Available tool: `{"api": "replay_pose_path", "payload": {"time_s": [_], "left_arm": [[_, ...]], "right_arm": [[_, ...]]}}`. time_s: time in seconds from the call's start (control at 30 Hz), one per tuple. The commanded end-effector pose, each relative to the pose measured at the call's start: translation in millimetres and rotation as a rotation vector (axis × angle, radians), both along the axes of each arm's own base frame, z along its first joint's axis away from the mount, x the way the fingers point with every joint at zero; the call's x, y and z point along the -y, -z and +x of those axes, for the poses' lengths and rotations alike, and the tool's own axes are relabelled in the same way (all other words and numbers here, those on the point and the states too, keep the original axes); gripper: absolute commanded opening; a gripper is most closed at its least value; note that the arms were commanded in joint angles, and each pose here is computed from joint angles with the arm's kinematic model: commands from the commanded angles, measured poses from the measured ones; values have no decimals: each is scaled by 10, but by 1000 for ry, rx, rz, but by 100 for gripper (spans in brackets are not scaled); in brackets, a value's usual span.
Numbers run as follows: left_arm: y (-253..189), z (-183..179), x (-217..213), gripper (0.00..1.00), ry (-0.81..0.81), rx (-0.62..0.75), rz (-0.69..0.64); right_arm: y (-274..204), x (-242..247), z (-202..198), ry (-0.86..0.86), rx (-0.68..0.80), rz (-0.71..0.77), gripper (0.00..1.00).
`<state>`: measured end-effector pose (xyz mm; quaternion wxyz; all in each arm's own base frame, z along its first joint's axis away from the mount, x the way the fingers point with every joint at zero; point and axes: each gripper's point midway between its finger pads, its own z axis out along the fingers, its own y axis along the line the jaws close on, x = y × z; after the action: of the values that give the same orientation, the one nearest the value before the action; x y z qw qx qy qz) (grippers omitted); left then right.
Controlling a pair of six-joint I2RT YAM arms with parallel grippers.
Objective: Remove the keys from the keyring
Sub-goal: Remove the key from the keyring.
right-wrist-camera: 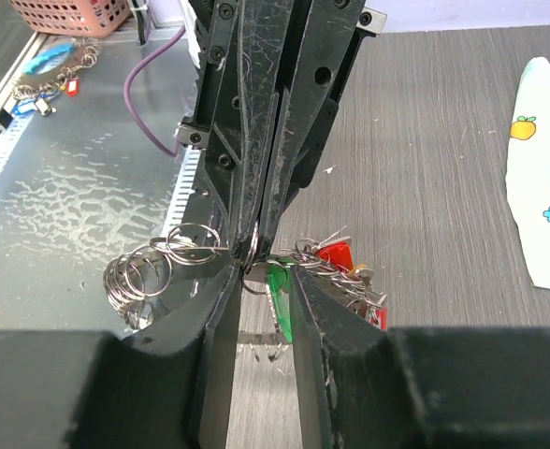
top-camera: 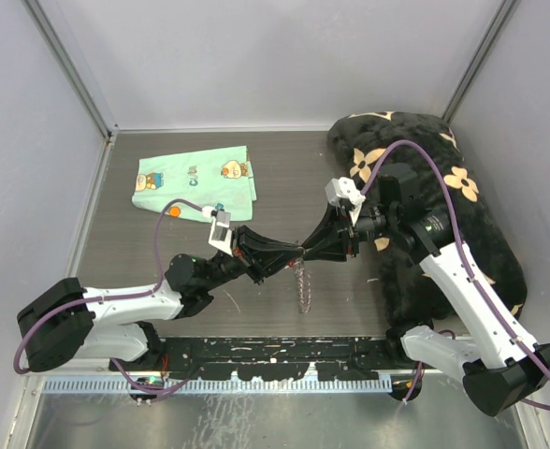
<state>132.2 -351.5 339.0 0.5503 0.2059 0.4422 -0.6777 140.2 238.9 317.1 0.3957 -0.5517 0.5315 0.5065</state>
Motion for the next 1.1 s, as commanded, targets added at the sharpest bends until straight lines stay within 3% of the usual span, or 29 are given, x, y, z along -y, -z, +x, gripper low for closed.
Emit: {"api": "replay_pose_path", "payload": {"time_s": [0.0,0.37,0.83,1.07], "left_arm": [[-449,-34,-142,0,-41,86,-143],[-430,0,-133,0,-78,88,-141],[-371,34,-114,0,-109,90,-117],[-328,46,-99,0,-117,95,-98]], "right_arm": [[-125,0,-21,-6,39,34,33],[-122,-19,21,14,9,36,22],[-125,-33,61,33,-6,37,23],[-118,-25,121,65,-6,31,9]]}}
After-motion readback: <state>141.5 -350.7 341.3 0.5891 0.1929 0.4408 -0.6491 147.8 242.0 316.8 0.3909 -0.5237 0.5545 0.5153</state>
